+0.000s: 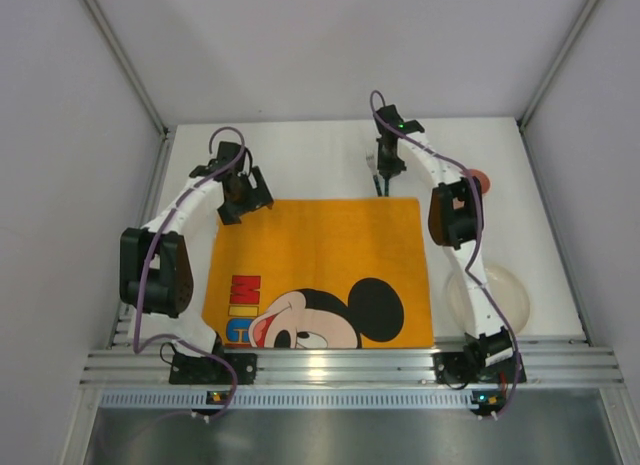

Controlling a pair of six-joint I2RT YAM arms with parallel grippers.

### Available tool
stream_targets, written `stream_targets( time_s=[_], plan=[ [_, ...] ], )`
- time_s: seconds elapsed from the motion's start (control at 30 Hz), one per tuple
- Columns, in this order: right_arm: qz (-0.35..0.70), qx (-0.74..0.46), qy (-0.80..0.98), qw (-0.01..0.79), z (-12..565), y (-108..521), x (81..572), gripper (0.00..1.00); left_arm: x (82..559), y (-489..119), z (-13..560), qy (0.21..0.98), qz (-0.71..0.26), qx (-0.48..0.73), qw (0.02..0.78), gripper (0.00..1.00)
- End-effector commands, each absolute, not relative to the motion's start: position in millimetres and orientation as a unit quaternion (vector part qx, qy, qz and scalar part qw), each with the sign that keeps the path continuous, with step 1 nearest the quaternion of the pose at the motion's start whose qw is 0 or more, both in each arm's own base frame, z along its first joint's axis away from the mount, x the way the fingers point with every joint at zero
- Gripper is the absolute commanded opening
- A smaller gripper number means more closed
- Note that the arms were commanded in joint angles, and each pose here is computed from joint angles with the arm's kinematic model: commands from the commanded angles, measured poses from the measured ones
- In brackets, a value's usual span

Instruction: Set the dinner table for one person

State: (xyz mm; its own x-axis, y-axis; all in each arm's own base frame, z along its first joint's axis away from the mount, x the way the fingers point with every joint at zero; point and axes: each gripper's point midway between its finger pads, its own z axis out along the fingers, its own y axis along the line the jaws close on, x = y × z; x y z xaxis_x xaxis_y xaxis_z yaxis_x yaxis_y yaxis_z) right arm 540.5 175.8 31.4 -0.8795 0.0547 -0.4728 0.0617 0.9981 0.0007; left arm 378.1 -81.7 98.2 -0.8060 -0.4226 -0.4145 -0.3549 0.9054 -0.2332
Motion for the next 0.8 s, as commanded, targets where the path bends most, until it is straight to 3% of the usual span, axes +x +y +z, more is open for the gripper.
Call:
stream_targets(
  time_s=[0.0,0.07,0.27,0.33,0.4,0.43,0.5,0.53,0.57,0.63,0.67,0.7,0.77],
  plan=[
    [-0.024,0.014,0.968,0.248,26,181,543,0.09,394,-83,115,0.943,-0.084,-0.192,0.259,0.94],
    [-0.021,0.012,0.962,0.273,37,180,558,0.0,395,-84,116,0.944,-0.085,-0.189,0.256,0.94],
    [-0.021,0.074,0.921,0.382,127,136,596,0.0,401,-88,123,0.944,-0.094,-0.186,0.257,0.94],
    [-0.013,0.082,0.904,0.42,176,130,591,0.0,403,-95,125,0.943,-0.112,-0.183,0.256,0.94],
    [-0.009,0.077,0.906,0.416,187,130,576,0.0,409,-97,129,0.94,-0.115,-0.183,0.263,0.94],
    [0.004,0.074,0.898,0.434,220,131,561,0.0,412,-99,127,0.941,-0.116,-0.185,0.259,0.94],
    [0.006,0.063,0.914,0.4,205,133,529,0.0,425,-104,134,0.937,-0.125,-0.189,0.267,0.94],
    [0.035,0.063,0.908,0.414,233,136,509,0.0,430,-111,127,0.939,-0.126,-0.186,0.26,0.94],
    [0.034,0.056,0.924,0.376,203,136,484,0.0,435,-116,127,0.939,-0.13,-0.184,0.261,0.94],
    [0.08,0.049,0.924,0.371,218,142,445,0.0,454,-136,130,0.938,-0.139,-0.173,0.268,0.94],
    [0.078,0.047,0.94,0.328,183,139,416,0.0,461,-142,130,0.937,-0.138,-0.168,0.272,0.94],
    [0.117,0.04,0.938,0.325,193,147,395,0.0,475,-159,145,0.931,-0.151,-0.159,0.291,0.94],
    [0.143,0.033,0.953,0.267,156,153,354,0.0,500,-182,146,0.928,-0.16,-0.148,0.303,0.93]
  ],
)
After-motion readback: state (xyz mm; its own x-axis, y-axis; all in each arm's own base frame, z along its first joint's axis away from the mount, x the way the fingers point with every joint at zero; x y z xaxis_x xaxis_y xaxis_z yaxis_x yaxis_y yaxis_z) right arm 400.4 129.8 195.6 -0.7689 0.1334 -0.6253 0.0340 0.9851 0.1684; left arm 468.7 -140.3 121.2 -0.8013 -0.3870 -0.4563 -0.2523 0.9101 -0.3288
